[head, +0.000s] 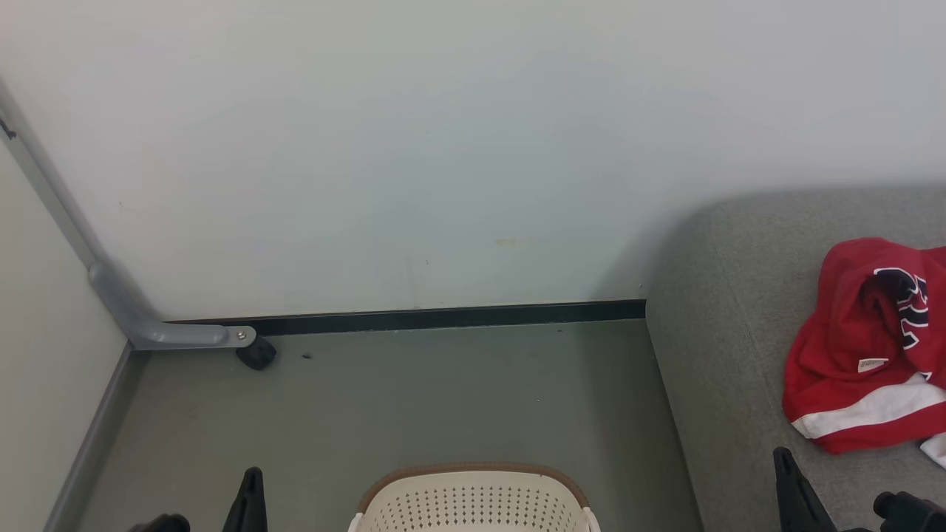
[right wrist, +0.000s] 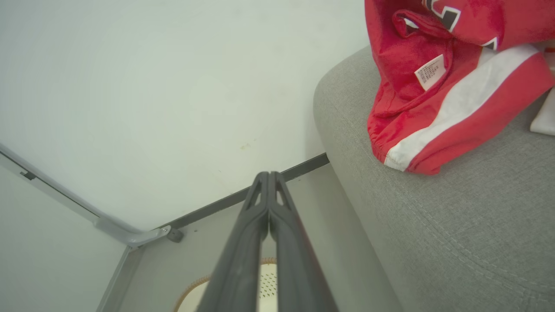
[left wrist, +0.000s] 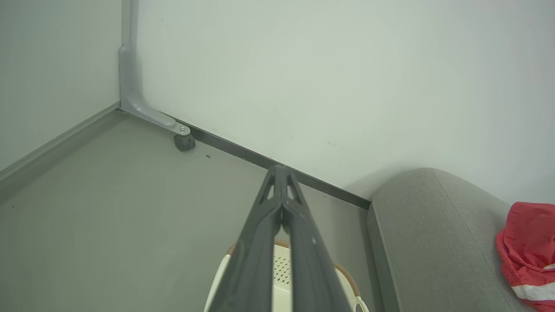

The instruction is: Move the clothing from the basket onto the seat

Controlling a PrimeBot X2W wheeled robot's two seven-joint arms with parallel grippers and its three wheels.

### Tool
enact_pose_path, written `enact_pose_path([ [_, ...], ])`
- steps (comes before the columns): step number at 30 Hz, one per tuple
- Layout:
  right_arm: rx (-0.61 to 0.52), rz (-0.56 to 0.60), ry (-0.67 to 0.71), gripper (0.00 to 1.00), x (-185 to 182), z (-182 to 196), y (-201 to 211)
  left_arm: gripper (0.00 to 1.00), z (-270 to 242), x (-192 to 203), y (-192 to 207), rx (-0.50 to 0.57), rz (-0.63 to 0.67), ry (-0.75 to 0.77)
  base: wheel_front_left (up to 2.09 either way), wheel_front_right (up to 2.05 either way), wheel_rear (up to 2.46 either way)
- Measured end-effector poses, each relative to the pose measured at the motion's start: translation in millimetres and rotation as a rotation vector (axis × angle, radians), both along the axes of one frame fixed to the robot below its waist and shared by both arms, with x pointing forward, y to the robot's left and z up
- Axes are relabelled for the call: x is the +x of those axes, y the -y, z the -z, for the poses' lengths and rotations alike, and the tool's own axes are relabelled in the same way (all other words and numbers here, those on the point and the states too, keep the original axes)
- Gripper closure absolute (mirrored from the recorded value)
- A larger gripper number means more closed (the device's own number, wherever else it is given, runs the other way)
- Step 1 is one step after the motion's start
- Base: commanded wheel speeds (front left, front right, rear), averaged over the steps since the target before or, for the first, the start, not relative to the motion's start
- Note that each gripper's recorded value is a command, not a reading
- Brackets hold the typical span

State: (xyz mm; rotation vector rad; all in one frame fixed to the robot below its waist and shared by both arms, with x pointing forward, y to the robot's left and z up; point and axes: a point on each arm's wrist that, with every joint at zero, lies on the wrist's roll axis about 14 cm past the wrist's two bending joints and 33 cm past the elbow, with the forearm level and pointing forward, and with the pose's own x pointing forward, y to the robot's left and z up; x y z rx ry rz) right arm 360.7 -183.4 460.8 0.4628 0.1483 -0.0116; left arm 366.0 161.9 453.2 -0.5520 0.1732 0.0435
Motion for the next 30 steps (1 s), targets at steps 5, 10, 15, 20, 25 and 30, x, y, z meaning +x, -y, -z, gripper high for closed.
enact_pose_path([
  [5,0.071,0.019,-0.012,1.00,1,1,2,1.00,1,0,0,-0.067,-0.006,-0.012,0.00,0.00,0.00],
  [10,0.140,0.036,-0.013,1.00,5,-2,4,1.00,2,0,-5,-0.133,-0.026,-0.023,0.00,0.00,0.00],
  [15,0.210,0.055,-0.024,1.00,5,-1,7,1.00,4,0,-6,-0.196,-0.038,-0.036,0.00,0.00,0.00],
  [20,0.285,0.073,-0.033,1.00,6,0,8,1.00,4,0,-9,-0.263,-0.052,-0.044,0.00,0.00,0.00],
  [25,0.356,0.089,-0.038,1.00,7,0,10,1.00,5,0,-11,-0.326,-0.065,-0.052,0.00,0.00,0.00],
  [30,0.430,0.100,-0.042,1.00,7,0,11,1.00,4,1,-11,-0.398,-0.073,-0.047,0.00,0.00,0.00],
])
